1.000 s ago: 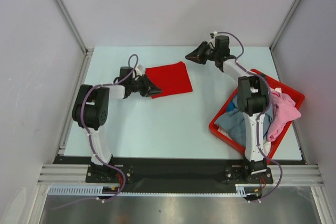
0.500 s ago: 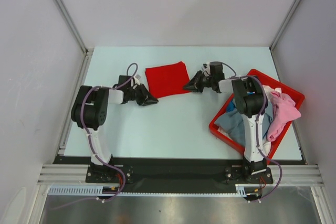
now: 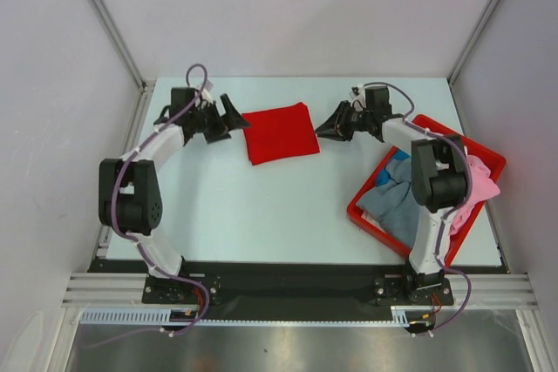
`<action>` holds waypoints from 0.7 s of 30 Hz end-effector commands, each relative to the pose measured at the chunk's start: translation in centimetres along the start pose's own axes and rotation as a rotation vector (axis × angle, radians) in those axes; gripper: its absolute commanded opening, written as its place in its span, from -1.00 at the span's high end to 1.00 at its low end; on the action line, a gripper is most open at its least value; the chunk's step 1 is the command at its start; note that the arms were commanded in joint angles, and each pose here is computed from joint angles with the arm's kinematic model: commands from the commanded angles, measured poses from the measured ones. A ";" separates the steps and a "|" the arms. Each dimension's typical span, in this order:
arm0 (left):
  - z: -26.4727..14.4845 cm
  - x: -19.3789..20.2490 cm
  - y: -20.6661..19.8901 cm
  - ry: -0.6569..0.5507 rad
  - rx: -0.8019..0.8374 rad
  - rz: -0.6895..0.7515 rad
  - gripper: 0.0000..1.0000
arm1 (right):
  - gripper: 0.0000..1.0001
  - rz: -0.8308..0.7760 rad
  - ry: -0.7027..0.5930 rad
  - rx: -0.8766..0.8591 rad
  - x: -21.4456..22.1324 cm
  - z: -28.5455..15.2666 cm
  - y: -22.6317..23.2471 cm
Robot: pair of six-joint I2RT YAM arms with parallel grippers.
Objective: Fold and stack the t-shirts
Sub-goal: Fold the tshirt, then neatly place the folded tshirt to the corner
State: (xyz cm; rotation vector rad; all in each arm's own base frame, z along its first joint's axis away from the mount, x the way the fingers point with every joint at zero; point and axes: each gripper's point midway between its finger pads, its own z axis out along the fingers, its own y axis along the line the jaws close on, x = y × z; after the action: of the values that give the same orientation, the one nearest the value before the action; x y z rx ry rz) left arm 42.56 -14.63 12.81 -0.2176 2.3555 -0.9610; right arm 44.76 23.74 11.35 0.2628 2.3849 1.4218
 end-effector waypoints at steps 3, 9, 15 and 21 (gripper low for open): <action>1.4 -4.9 3.8 -0.013 -0.153 0.213 -1.00 | 0.40 -0.130 0.039 0.062 3.3 -4.1 5.2; 5.0 -8.4 4.9 -0.053 -0.146 0.254 -0.75 | 0.41 -0.147 0.031 0.128 5.4 -8.2 6.1; 9.2 -8.9 6.2 -0.051 -0.096 0.169 -0.77 | 0.42 -0.112 -0.001 0.153 6.3 -10.3 4.8; 11.3 -6.8 6.5 -0.005 -0.086 0.093 -0.72 | 0.44 -0.093 -0.016 0.148 6.3 -10.5 4.4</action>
State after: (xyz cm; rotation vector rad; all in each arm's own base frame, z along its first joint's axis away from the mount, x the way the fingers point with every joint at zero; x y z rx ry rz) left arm 54.46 -12.37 4.60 -0.1256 2.4005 -0.7608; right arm 35.04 19.54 17.57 0.2106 2.4891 1.2054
